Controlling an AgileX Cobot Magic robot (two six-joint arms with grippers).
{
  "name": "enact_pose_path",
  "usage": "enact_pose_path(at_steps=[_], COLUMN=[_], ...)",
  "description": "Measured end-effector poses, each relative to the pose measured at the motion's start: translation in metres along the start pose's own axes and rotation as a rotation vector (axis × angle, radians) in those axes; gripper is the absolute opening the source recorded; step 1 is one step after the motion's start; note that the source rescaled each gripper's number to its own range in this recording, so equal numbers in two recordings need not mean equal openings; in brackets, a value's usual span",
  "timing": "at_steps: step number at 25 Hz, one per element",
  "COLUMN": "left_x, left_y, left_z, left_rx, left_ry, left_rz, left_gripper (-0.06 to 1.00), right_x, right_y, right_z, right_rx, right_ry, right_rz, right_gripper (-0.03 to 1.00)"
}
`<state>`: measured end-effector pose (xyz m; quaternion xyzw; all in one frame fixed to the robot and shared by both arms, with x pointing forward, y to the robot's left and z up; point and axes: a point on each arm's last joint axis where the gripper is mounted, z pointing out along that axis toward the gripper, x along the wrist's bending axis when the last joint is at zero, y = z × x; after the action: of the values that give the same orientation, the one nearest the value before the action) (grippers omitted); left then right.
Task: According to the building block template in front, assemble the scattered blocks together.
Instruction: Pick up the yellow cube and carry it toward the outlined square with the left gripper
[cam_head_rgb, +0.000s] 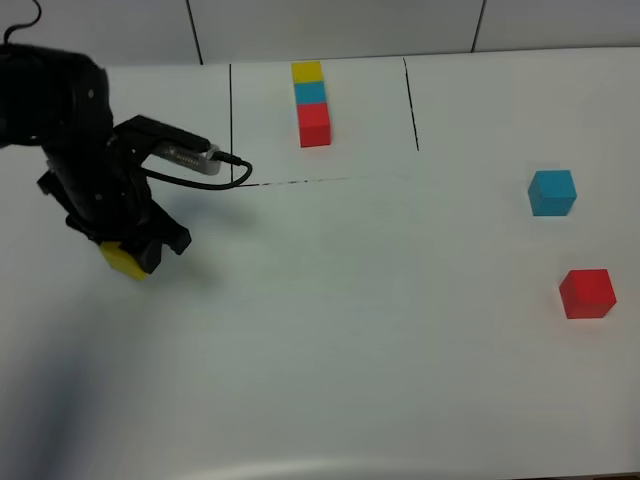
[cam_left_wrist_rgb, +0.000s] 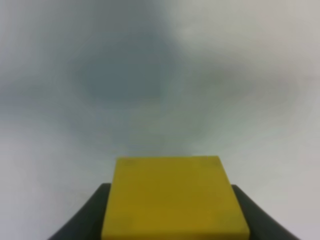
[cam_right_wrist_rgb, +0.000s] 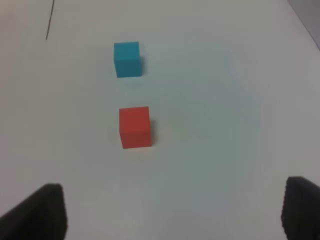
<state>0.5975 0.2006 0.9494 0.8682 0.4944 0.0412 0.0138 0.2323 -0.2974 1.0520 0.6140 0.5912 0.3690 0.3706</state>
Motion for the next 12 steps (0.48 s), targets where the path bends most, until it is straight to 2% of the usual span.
enact_pose_path(at_steps=[2,6,12], left_x=[-0.007,-0.03,-0.07], left_y=[0.018,0.054,0.113], left_z=[-0.012,-0.016,-0.016], left_rx=[0.012,0.063,-0.062], left_ry=[0.047,0.076,0.096], left_rz=[0.126,0.352,0.604], left_gripper=[0.0,0.0,0.0], right_x=[0.0,0.0,0.0], right_y=[0.0,0.0,0.0], right_z=[0.0,0.0,0.0], right_rx=[0.0,0.0,0.0], right_ry=[0.0,0.0,0.0], right_rz=[0.0,0.0,0.0], right_gripper=[0.74,0.74,0.74])
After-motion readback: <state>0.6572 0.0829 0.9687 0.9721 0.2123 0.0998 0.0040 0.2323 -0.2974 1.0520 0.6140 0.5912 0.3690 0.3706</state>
